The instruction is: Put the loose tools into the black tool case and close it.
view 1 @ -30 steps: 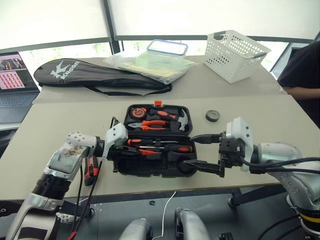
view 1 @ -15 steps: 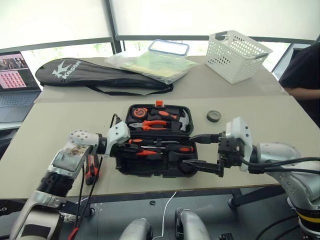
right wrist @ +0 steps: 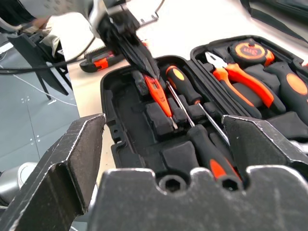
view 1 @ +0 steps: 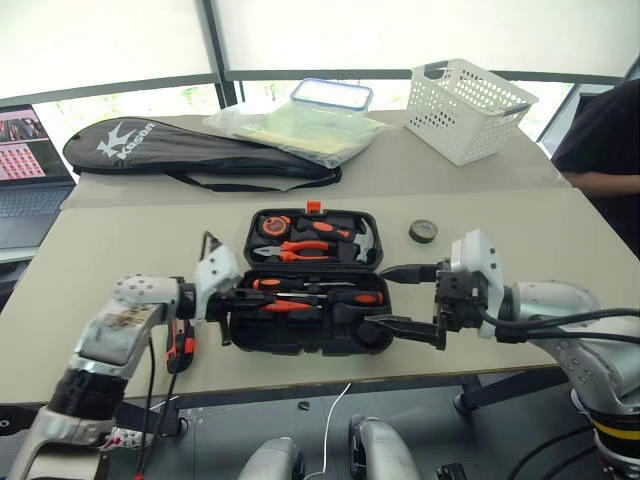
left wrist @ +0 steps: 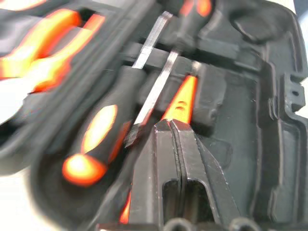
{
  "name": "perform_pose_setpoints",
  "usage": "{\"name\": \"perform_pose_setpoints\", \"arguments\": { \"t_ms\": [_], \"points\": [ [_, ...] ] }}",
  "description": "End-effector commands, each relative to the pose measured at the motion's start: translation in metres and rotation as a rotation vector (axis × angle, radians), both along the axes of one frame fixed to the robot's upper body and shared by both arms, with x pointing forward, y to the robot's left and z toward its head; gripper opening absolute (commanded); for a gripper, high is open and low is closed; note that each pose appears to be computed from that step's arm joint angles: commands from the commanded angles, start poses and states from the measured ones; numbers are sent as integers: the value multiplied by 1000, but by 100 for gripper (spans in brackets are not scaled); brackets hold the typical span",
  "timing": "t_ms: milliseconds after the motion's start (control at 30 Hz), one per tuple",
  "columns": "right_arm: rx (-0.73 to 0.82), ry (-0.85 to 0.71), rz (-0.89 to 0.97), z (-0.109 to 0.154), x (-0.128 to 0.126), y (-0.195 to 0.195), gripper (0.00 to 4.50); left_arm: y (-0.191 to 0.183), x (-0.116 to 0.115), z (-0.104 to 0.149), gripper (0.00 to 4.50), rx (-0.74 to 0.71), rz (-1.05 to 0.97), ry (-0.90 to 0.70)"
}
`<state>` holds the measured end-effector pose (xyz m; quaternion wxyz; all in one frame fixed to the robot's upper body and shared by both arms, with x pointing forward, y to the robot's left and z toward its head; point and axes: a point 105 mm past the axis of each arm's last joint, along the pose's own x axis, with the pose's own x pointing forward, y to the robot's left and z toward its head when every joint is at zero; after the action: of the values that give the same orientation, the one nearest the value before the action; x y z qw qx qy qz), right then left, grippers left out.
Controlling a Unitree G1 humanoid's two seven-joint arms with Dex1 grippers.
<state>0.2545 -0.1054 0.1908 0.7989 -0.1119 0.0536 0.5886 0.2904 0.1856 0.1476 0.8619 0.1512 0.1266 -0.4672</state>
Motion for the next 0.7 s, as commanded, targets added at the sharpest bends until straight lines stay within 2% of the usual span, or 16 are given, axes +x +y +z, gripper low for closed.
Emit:
{"name": "perform_pose_setpoints", "arguments": {
  "t_ms": [33,100,167,233,300,333,433,567,700],
  "points": [
    [30,-25,95,12,0,8,450,70,-37,24,180,-58,371,-9],
    [32,-22,132,13,0,11,450,101,-60,19,257,-51,536,21],
    [29,-23,158,12,1,13,450,116,-76,12,310,-24,626,43],
    [23,-31,190,12,2,16,450,134,-96,2,387,11,740,73],
    [24,-39,207,13,4,18,450,141,-110,-5,432,24,811,102],
    [26,-41,215,14,5,19,450,139,-112,-6,444,10,830,113],
    [24,-43,235,14,6,21,450,124,-108,-7,444,-45,836,137],
    [16,-44,252,14,5,23,450,110,-93,-1,444,-80,835,149],
    [16,-46,256,13,3,24,450,104,-73,-5,444,-82,915,242]
  ]
}}
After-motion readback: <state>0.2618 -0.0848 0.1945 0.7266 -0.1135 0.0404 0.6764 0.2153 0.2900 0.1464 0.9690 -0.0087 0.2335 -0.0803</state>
